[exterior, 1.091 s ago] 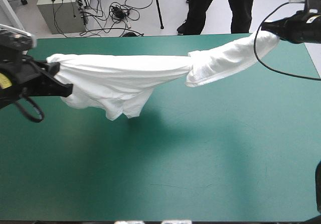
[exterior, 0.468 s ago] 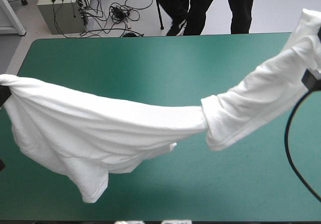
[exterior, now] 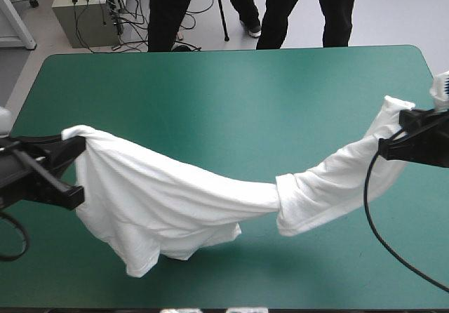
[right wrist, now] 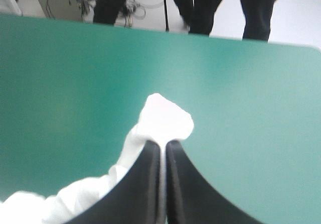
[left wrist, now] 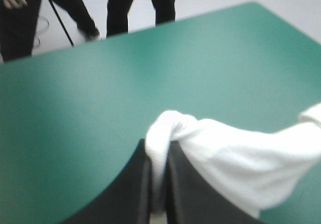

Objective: Fold the cloth

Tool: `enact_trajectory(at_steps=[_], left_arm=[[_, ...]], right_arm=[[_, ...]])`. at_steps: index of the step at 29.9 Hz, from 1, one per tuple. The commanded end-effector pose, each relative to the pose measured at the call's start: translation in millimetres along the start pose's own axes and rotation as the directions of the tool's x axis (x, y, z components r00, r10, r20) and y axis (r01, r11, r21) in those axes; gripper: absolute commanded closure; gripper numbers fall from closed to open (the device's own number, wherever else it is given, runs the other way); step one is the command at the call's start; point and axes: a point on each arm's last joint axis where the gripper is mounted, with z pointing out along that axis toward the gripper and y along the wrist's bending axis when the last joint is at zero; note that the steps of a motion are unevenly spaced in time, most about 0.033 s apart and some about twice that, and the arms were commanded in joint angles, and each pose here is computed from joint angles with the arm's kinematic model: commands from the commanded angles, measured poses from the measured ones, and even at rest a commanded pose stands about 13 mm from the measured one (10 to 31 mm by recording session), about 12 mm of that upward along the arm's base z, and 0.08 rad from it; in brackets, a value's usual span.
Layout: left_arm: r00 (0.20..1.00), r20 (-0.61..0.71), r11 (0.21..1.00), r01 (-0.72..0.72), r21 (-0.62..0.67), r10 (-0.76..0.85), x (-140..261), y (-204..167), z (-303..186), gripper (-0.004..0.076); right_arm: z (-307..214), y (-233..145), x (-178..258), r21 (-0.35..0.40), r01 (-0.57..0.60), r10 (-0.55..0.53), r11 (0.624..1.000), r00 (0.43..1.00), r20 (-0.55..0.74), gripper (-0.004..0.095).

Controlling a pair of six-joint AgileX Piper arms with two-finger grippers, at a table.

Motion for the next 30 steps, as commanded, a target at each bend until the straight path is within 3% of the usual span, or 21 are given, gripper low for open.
enact_trajectory(at_steps=[1, 9, 16, 22, 30], left_arm=[[0.984, -0.169, 0.998, 0.053, 0.013, -0.050, 11.8, 8.5, 46.7, 0.0733], [0.963, -0.268, 0.991, -0.013, -0.133, -0.024, 10.9, 50.5, 172.3, 0.0733], [0.945, -0.324, 0.975, -0.105, -0.195, 0.037, 13.9, 79.5, 268.4, 0.0732], [0.946, -0.317, 0.967, -0.142, -0.211, 0.070, 8.1, 92.8, 318.3, 0.0732], [0.949, -0.301, 0.963, -0.160, -0.218, 0.090, 8.0, 100.5, 350.5, 0.0732]], right_arm=[[41.5, -5.9, 2.7, 0.018, -0.006, 0.006, 1.000, 1.000, -0.024, 0.0925], [169.7, -33.3, 10.7, 0.140, 0.027, 0.001, 0.990, 0.982, -0.191, 0.0925], [263.1, -67.9, 17.0, 0.197, 0.006, 0.056, 0.980, 0.949, -0.311, 0.0925], [297.8, -88.7, 8.3, 0.225, -0.018, 0.085, 0.974, 0.952, -0.292, 0.0925], [317.6, -91.9, 7.7, 0.221, -0.022, 0.083, 0.975, 0.959, -0.272, 0.0925]])
